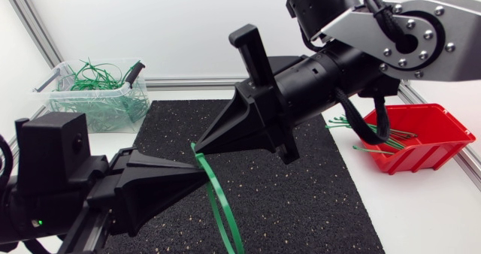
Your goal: Take a green cable tie from the red box, thread the tail through the head to close it, then place it in the transparent bin on the left.
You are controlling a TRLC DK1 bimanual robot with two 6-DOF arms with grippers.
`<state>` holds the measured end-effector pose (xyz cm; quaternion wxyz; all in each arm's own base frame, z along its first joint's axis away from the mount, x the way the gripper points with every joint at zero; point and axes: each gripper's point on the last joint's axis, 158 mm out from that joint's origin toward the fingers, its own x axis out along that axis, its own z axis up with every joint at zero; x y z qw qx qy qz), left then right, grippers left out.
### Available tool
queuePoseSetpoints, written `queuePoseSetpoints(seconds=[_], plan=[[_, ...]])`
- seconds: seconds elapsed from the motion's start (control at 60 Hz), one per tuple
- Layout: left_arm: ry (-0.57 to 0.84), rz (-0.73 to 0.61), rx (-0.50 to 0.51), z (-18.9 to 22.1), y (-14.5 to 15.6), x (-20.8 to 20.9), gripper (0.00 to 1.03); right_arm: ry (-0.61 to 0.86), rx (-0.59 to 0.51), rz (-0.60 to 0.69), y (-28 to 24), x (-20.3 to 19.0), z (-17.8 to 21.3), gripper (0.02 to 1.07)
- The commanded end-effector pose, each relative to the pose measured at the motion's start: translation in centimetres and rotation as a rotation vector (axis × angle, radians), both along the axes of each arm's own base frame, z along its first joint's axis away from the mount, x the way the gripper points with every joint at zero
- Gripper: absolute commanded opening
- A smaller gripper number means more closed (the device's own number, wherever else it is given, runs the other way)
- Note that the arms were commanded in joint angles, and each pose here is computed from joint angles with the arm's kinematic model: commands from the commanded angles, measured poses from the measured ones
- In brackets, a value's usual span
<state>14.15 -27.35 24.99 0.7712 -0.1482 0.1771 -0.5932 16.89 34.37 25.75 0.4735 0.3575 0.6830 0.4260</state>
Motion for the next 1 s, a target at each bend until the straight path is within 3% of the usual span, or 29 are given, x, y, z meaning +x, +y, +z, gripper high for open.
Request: queuePoseSetpoints(seconds=[0.0, 0.45, 0.6, 0.7, 0.783, 0.983], plan=[[-0.046, -0.092, -0.036, 2.3, -0.7, -2.1, 0.04, -0.011, -0.028, -0.036, 0.3, 1.6, -1.4, 0.08], [-0.014, -0.043, -0.003, 1.4, -0.1, -0.7, 0.04, -0.037, -0.008, -0.022, -0.2, 0.5, -0.4, 0.09], [0.034, -0.021, 0.035, 0.8, 0.4, 0.2, 0.04, -0.082, 0.003, -0.003, -1.1, -0.4, 0.5, 0.25], [0.04, -0.014, 0.044, 1.0, 0.6, 0.5, 0.04, -0.134, -0.006, 0.019, -1.8, -1.0, 0.6, 0.44], [0.044, -0.004, 0.056, 1.4, 0.7, 0.9, 0.04, -0.222, -0.047, 0.02, -2.6, -0.9, 0.1, 0.6], [0.03, 0.09, 0.12, 1.8, 1.8, 3.3, 0.04, -0.404, -0.176, -0.039, -4.6, 0.6, -1.2, 0.79]])
